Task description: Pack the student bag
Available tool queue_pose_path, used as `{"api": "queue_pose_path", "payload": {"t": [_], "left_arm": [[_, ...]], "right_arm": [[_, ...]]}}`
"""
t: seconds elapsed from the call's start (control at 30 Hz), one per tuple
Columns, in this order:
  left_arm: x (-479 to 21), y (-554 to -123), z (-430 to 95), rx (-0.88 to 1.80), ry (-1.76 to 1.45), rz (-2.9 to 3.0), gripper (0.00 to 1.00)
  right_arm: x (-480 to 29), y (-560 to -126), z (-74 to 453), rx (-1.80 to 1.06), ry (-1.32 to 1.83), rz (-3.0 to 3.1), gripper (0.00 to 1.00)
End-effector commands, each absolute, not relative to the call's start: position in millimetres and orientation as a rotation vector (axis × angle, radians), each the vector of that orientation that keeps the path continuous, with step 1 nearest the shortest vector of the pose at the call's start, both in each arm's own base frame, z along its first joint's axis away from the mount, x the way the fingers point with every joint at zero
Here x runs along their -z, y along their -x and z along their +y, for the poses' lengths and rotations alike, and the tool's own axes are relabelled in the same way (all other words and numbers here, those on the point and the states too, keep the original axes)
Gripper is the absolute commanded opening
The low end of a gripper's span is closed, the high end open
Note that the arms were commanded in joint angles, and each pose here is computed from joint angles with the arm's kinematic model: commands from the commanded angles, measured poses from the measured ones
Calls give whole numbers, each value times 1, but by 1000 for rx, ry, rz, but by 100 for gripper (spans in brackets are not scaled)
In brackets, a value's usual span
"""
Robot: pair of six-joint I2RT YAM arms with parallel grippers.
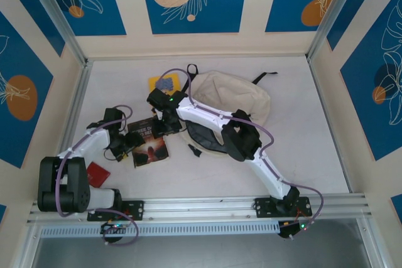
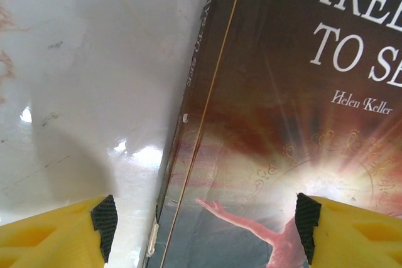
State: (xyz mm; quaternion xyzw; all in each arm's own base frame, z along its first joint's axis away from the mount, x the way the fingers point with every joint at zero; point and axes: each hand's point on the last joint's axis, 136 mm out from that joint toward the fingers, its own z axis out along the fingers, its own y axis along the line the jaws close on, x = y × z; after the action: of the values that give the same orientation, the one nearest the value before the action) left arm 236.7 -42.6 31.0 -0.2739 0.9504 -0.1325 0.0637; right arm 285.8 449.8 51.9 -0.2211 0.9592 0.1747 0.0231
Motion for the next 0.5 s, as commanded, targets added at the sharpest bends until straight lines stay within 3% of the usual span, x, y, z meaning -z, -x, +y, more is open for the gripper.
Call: {"api": "queue_pose_path", "payload": {"t": [0.0, 0.27, 0.47], "left_arm": [[-25, -230, -42, 415, 834, 2895, 76], [-19, -227, -53, 500, 807, 2926, 75], [-30, -242, -78, 752, 730, 2863, 72]], "right_arm": [[-38, -279, 440, -516, 695, 3058, 42], [-16, -277, 420, -440, 604, 3144, 29], [-8, -274, 413, -484, 563, 3199, 23]]}}
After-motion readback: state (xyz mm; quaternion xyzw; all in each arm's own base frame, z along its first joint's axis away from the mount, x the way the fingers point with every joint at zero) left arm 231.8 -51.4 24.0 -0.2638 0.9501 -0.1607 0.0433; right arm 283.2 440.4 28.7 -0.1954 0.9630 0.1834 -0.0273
